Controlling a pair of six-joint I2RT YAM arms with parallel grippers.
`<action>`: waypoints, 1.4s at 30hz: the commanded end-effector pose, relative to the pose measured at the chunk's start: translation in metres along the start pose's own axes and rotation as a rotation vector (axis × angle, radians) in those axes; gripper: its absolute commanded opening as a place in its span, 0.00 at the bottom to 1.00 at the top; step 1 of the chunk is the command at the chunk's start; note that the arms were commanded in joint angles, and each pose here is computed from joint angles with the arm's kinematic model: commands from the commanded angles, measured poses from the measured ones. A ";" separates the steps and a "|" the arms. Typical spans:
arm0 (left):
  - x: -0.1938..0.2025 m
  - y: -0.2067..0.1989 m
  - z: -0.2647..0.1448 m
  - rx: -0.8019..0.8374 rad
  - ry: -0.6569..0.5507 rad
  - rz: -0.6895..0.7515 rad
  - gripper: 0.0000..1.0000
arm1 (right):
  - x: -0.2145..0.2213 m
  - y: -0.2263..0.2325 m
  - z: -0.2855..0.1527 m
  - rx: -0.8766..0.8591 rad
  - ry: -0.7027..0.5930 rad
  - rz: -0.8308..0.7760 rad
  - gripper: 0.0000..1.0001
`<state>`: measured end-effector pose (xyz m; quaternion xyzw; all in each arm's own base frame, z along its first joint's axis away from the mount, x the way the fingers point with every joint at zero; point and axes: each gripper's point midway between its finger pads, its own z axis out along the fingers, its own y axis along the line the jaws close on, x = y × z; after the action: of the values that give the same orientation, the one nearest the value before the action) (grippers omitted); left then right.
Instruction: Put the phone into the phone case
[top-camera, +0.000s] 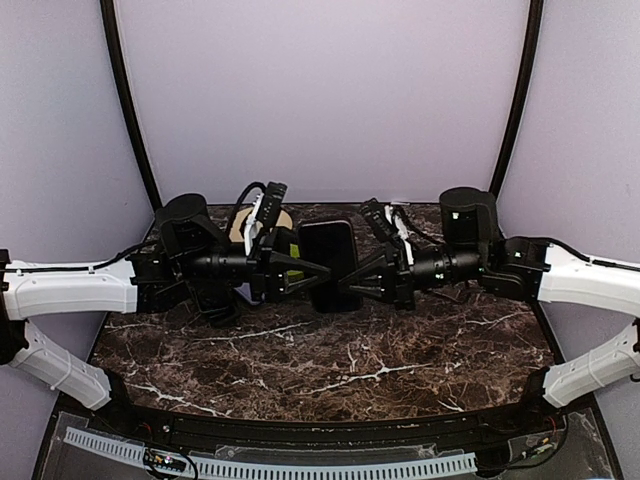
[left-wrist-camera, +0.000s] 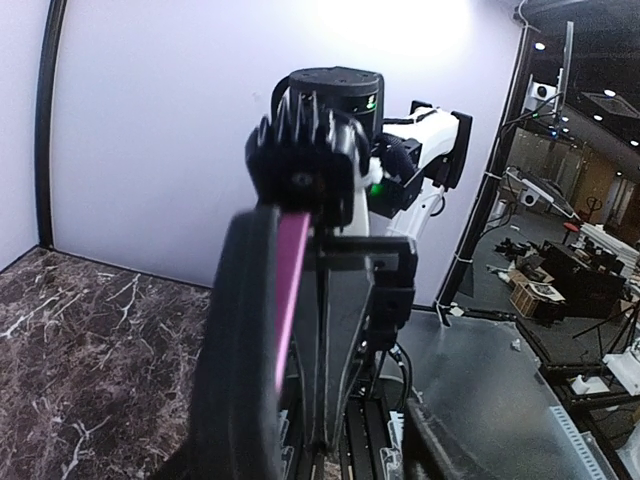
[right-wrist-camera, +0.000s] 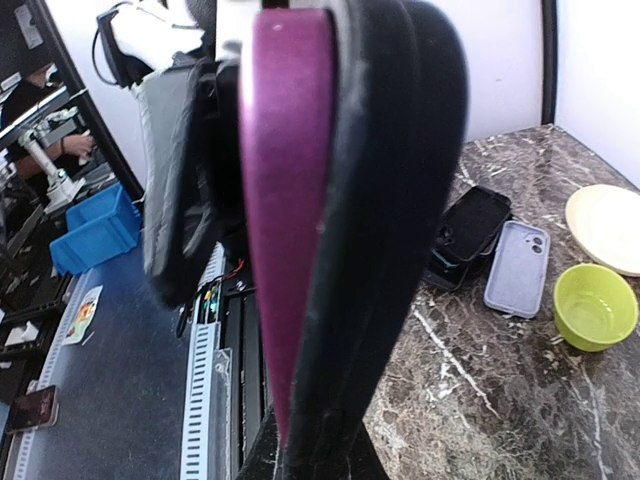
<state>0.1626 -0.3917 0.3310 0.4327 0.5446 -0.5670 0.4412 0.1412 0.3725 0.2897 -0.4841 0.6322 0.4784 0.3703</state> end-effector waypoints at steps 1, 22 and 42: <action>0.010 0.006 0.000 -0.065 0.043 0.028 0.61 | -0.066 0.018 -0.030 0.007 -0.233 -0.095 0.00; 0.035 -0.021 0.012 -0.001 0.120 0.110 0.00 | -0.097 0.023 -0.048 0.006 -0.302 -0.142 0.36; 0.023 0.013 -0.003 -0.246 0.144 0.126 0.82 | -0.017 -0.043 -0.038 0.175 -0.004 0.215 0.00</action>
<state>0.1431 -0.4034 0.2824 0.4983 0.5755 -0.4745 0.4419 0.1448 0.3562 0.3345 -0.4570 0.6187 0.5085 0.3870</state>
